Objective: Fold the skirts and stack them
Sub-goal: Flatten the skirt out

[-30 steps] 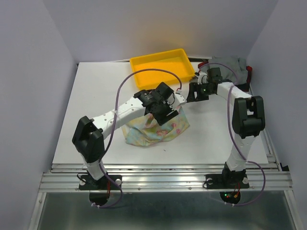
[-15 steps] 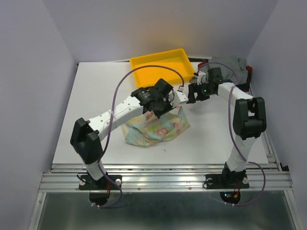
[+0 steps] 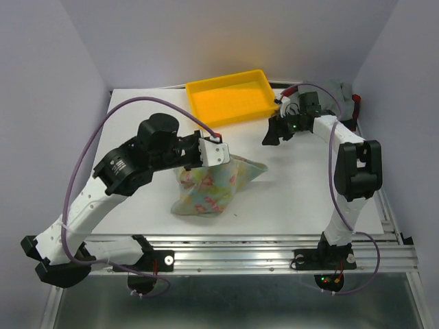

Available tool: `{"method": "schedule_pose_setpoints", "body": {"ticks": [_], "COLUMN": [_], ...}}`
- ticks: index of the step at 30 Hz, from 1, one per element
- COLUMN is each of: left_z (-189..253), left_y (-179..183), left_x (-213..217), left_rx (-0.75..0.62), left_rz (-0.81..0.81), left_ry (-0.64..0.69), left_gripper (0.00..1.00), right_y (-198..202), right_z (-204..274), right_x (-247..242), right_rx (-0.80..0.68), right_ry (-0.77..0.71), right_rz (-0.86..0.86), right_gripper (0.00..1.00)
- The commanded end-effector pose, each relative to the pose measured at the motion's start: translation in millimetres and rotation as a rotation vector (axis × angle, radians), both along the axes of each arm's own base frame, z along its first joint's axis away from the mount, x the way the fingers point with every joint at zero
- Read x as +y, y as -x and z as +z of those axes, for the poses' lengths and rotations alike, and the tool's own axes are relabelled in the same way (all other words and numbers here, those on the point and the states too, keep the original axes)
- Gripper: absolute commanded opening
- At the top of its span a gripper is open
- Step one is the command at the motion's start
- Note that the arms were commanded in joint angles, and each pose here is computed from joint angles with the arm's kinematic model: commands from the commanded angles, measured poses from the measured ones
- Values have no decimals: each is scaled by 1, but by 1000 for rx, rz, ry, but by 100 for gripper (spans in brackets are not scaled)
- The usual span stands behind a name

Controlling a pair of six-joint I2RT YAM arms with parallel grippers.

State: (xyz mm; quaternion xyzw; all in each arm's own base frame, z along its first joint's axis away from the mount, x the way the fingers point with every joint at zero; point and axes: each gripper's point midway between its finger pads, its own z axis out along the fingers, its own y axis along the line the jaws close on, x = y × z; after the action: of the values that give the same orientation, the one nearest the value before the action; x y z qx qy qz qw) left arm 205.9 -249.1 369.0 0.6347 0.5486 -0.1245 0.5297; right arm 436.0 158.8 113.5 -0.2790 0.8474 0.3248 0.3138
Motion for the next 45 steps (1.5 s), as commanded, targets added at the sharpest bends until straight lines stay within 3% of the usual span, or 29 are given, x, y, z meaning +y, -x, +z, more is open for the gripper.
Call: {"method": "schedule_pose_setpoints", "body": {"ticks": [1, 5, 9, 12, 19, 22, 24, 34, 40, 41, 44, 45], "left_z": [-15, -21, -25, -30, -32, -29, -25, -18, -18, -19, -19, -20], "left_y": [-2, -7, -12, -18, -18, -17, -19, -20, -22, -23, -28, -33], "left_x": [-5, -6, -12, -13, -9, -9, -10, -13, -14, -13, -12, -9], "left_rx": [-4, 18, 45, 33, 0, 1, -4, 34, 48, 50, 66, 89], "left_rz": [-25, -3, 6, 11, -31, -30, -24, 8, 32, 38, 75, 112], "left_ry": [-31, -54, -64, -86, -120, -117, -107, -72, -53, -52, -25, -10], "left_gripper": [0, 0, 0, 0, 0, 0, 0, 0, 0, 0, 0, 0], "right_y": [14, 38, 71, 86, 116, 134, 152, 158, 145, 143, 138, 133], "right_z": [36, 39, 23, 23, -21, -33, -28, -29, -36, -36, -42, -45], "right_x": [17, 21, 2, -14, -67, -73, -64, -5, 34, 38, 47, 45], "right_rx": [-34, 22, -8, -123, -245, -318, -329, -427, -476, -477, -478, -473], "right_ry": [-102, -140, -39, 48, 279, 327, 263, 165, 151, 148, 165, 186], "right_rz": [106, 128, 161, 212, 345, 522, 579, 659, 666, 665, 659, 638], "right_gripper": [85, 84, 85, 89, 90, 92, 95, 99, 98, 97, 72, 51]}}
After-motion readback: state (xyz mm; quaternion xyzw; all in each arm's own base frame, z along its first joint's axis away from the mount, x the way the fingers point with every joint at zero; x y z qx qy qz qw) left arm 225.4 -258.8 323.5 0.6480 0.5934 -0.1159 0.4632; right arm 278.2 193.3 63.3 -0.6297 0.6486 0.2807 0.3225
